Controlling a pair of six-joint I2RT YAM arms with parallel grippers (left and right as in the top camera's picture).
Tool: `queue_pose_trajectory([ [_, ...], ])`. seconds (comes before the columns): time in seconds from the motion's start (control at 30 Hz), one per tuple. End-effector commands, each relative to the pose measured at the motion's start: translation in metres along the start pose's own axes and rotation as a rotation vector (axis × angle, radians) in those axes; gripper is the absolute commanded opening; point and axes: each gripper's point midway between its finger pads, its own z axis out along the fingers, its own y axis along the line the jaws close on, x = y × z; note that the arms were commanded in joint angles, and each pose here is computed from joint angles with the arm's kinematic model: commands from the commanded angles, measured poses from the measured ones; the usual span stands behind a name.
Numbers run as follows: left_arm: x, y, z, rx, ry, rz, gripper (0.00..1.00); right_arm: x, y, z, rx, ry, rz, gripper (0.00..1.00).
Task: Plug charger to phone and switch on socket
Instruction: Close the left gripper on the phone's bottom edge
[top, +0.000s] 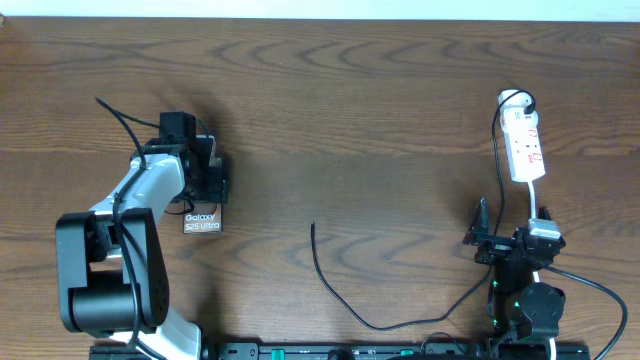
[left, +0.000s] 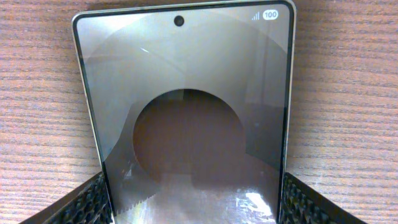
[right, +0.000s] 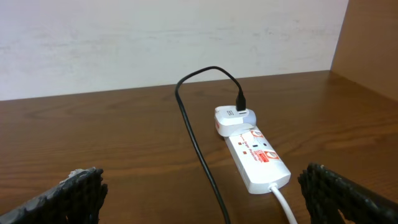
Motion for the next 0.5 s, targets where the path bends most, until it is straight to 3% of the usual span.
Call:
queue_pose_trajectory([
  [0.0,0.0512,-0.0149,0.0352,0.084,0.174,-0.005,0.6,0.0009,0.0005,-0.0001,-0.002,0.003,-0.012,0.99],
  [0.23,0.0512,-0.0149,0.0353,0.084,0.174,-0.005,0.46,0.0009,0.0005,-0.0001,-0.002,0.003,-0.012,0.99],
  [0.3,0.0512,-0.0149,0.0352,0.084,0.174,-0.005,0.38,0.0009,0.0005,-0.0001,-0.002,0.003,-0.012,0.99],
  [0.47,0.0507,-0.0178,0.035,0.101,0.172,-0.006,0.08,0.0009,0.0005,-0.0001,-0.002,0.003,-0.012,0.99],
])
